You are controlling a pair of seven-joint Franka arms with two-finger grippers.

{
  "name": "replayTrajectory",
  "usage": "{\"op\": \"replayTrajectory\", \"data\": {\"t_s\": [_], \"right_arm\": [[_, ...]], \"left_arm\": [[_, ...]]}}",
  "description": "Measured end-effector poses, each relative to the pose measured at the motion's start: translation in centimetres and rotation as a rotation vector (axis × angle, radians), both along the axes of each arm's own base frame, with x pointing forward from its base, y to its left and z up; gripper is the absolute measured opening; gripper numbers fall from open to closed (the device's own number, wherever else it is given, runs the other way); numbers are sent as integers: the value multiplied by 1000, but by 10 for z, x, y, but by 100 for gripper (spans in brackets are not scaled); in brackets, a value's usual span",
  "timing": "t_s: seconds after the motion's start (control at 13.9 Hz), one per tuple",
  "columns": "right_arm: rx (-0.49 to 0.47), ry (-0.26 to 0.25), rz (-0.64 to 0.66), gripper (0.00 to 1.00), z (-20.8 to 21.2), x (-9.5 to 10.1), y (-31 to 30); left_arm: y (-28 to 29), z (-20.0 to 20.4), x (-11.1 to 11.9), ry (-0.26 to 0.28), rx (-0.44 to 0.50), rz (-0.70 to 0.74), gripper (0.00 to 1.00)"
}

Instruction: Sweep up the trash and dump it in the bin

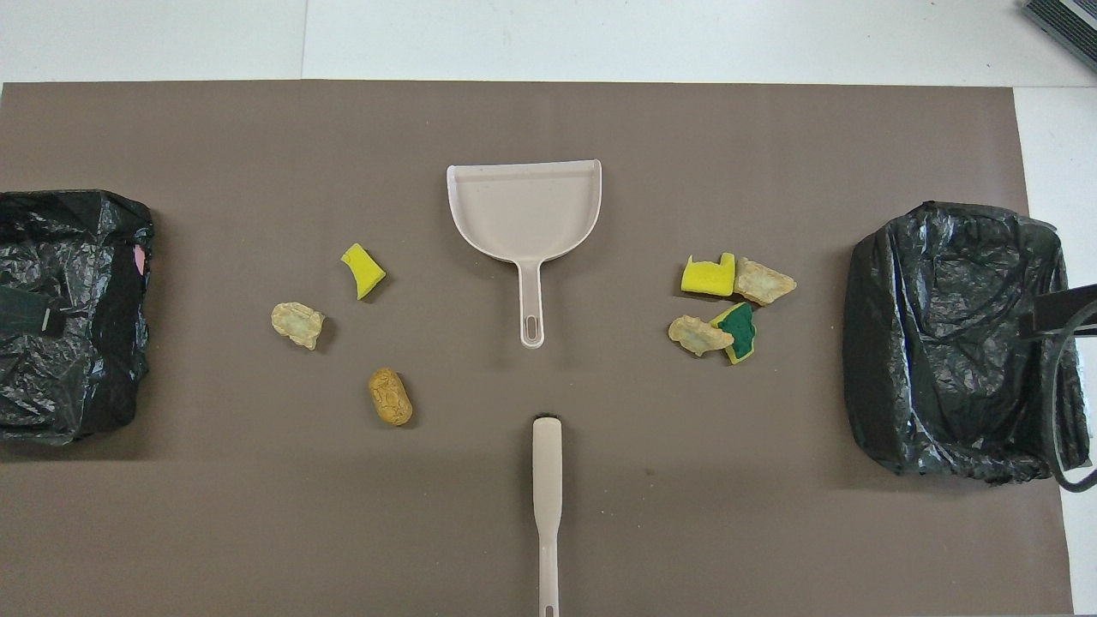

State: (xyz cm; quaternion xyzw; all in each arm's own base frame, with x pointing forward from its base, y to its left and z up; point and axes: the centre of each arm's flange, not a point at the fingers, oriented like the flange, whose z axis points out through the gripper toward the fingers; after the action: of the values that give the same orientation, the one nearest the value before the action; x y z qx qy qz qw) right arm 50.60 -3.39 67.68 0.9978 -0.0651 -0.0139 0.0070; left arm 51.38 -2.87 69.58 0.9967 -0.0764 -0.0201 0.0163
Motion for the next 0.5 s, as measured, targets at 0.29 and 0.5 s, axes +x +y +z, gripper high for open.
{"op": "replayTrajectory", "data": {"t_s": [0.29,0.5], "right_arm": [[0,0,0,100,0,0,0],[0,0,0,100,0,0,0]], "left_arm": [[-55,-13,-16,21,10,-15,100],[-122,-48,-44,2,18,-9,100]]}}
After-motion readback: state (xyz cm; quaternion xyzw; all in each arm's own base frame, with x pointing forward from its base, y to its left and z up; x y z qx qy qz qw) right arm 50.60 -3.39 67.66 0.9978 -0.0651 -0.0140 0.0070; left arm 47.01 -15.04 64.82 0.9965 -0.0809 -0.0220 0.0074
